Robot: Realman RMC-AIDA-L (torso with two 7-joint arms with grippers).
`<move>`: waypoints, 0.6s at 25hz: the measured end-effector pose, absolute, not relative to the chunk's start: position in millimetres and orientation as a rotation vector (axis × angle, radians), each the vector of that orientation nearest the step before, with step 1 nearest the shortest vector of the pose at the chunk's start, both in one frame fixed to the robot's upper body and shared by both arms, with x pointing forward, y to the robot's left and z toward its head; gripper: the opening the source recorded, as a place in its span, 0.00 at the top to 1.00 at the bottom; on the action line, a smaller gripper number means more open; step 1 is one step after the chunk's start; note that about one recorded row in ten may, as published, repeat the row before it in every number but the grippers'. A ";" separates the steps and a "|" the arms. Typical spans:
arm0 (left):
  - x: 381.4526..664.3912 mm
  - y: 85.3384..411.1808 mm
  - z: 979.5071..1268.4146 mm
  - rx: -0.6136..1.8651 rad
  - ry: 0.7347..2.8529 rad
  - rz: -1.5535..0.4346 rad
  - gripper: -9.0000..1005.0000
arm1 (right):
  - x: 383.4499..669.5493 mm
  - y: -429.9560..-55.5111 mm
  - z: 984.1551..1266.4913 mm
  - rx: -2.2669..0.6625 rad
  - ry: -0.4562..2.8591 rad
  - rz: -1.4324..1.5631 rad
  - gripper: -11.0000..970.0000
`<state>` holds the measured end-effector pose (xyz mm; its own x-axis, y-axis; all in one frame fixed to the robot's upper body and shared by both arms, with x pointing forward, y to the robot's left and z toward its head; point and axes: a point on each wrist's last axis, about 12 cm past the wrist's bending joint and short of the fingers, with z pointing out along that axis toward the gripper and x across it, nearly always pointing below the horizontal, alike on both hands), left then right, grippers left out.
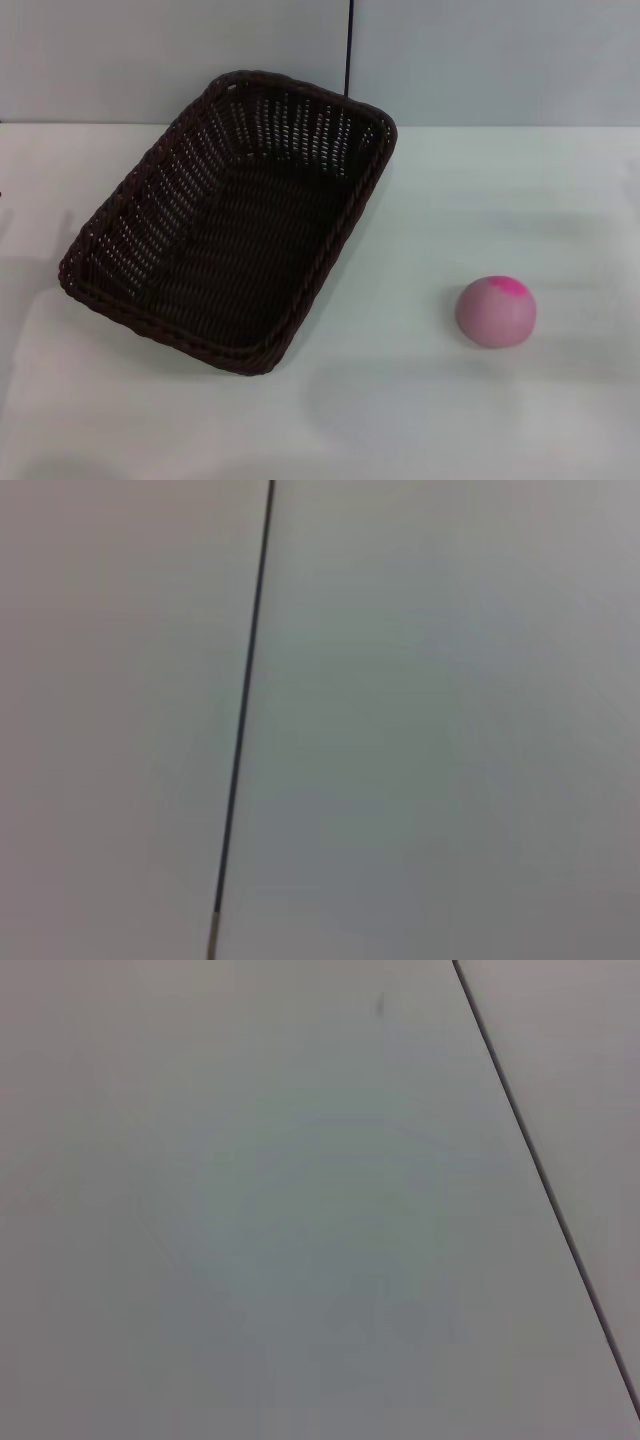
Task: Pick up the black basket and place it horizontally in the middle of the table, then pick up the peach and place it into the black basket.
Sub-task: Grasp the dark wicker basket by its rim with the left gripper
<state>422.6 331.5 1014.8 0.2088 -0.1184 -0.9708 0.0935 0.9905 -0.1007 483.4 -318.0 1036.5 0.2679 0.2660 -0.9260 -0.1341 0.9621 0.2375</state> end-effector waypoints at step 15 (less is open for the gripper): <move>474.0 376.8 1059.5 0.149 1.517 -0.540 0.23 | 472.3 -319.3 1034.3 0.143 1.259 0.279 0.23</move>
<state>474.0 376.8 1059.5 -0.0374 -0.2429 -0.9693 0.4240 0.8745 -0.2355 472.3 -319.3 1034.3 0.2791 0.2851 -0.9170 -0.1289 0.9574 0.2585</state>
